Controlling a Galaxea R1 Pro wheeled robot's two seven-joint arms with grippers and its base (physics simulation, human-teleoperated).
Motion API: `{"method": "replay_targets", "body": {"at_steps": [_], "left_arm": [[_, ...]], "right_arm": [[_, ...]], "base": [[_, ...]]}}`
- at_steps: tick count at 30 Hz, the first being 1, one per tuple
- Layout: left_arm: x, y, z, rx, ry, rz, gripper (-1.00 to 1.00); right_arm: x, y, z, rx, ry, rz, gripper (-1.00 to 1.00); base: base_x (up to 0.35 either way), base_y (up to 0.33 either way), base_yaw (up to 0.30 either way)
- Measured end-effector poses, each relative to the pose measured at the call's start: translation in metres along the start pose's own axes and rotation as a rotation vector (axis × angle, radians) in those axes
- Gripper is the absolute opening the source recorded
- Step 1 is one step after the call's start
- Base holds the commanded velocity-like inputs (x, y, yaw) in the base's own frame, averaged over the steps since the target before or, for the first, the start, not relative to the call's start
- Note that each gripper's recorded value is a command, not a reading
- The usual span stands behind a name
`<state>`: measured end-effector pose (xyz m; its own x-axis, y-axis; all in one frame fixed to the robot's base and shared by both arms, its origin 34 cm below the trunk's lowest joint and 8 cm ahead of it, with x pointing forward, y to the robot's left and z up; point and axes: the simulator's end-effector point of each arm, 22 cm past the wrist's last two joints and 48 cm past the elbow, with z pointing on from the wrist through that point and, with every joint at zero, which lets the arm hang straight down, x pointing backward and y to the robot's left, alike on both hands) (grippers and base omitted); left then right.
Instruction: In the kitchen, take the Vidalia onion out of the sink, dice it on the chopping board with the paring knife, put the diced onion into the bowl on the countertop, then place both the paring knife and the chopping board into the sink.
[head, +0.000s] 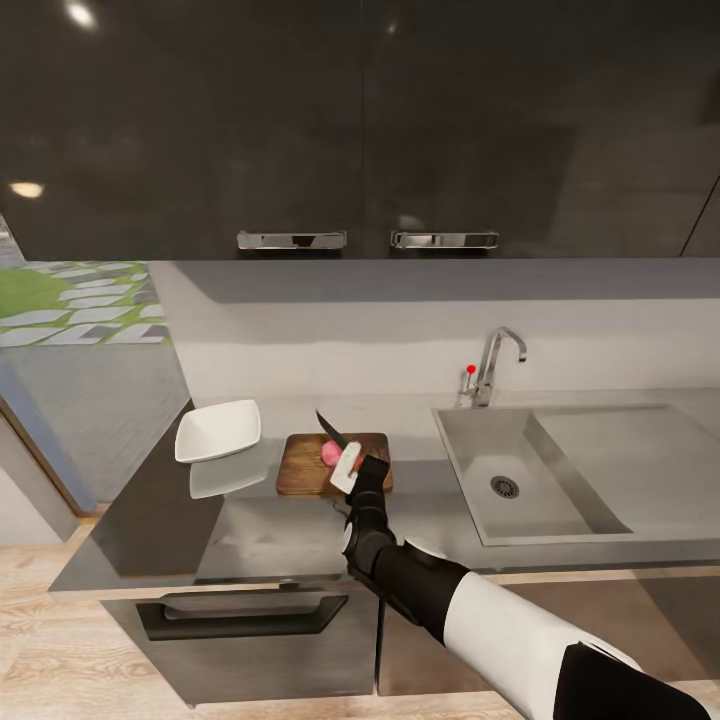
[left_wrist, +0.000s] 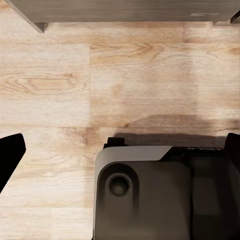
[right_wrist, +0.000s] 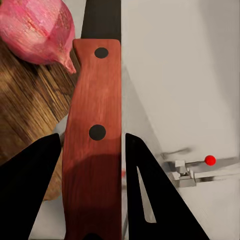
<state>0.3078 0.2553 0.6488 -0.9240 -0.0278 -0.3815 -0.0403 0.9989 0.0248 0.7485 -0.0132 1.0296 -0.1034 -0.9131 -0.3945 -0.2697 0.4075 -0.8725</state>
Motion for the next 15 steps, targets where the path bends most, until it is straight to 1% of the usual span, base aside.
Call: {"method": "replay_targets", "body": {"at_steps": [15], "left_arm": [[0.0002,0.0001,0.0001,0.000,0.001,0.000,1.00]], "right_arm": [[0.0033,0.0038,0.0003,-0.005,0.005,-0.011,-1.00]], "base": [[0.000,0.000,0.000]]}}
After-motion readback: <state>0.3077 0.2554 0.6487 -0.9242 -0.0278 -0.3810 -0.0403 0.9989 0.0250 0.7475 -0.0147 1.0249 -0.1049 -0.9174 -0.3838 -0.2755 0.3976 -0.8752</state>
